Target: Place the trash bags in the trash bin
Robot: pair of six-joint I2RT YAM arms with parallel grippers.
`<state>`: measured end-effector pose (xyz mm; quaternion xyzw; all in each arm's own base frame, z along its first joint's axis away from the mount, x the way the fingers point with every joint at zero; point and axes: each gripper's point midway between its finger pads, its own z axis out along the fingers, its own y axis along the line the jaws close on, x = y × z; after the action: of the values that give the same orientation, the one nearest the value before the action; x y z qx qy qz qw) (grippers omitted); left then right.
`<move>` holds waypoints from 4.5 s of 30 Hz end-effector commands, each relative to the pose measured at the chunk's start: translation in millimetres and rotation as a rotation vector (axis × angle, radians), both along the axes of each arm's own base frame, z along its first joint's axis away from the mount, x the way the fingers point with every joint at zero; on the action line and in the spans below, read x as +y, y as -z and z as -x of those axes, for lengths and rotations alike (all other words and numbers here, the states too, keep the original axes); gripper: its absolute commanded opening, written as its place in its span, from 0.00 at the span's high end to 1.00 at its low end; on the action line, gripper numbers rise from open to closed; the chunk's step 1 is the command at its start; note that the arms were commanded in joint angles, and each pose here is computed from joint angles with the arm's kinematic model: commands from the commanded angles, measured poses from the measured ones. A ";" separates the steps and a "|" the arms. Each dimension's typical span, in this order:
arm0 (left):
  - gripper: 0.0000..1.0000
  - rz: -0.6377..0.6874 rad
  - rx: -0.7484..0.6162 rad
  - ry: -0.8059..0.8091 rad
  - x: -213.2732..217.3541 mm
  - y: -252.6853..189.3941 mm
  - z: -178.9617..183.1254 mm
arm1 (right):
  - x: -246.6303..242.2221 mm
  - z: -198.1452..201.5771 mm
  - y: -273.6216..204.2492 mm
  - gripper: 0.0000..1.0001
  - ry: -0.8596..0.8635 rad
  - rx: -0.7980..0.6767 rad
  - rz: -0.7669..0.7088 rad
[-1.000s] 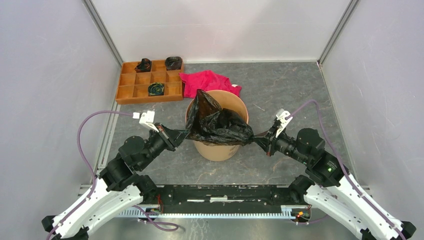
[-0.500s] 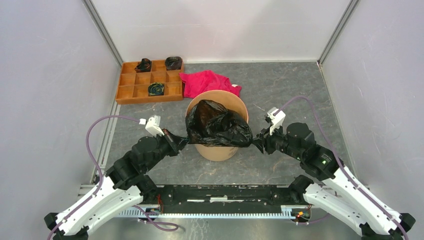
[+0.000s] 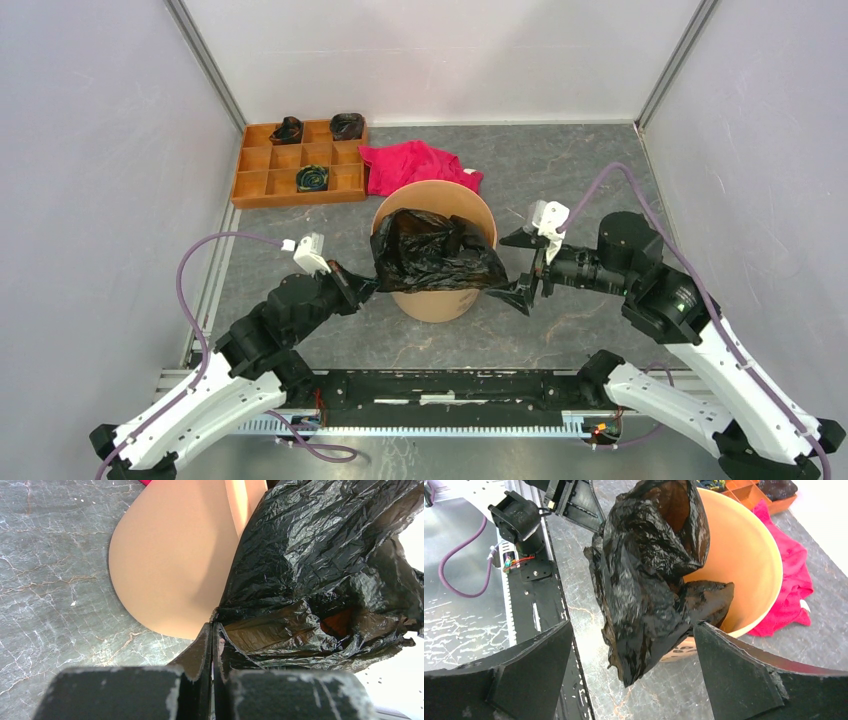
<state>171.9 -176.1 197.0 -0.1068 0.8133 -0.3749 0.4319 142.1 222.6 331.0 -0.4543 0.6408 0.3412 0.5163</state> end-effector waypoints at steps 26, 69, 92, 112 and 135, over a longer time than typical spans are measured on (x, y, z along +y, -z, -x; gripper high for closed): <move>0.98 -0.010 0.022 -0.019 -5.6 -1.0 -8.7 | 112.7 -42.1 1.2 0.16 0.085 -0.197 0.274; 0.01 -0.325 -0.218 -0.045 47.2 -147.6 -12.8 | -4.4 -130.5 11.3 0.90 0.609 -0.121 -0.048; 0.20 -0.766 -0.272 0.041 -42.0 -129.2 -134.9 | -12.5 -133.4 -2.8 0.88 0.643 -0.134 -0.074; 0.98 -0.634 -0.086 -0.150 16.2 -104.1 -194.2 | -27.4 -200.4 31.8 0.98 0.742 0.118 -0.095; 0.96 -0.473 0.116 -0.076 39.2 -17.7 -158.6 | -29.4 -192.8 113.8 0.75 0.647 0.268 0.091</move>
<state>341.9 -132.5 185.9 -0.0354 0.9189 -0.1018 0.3795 346.3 205.7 217.2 -0.1888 0.8270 0.2077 0.4871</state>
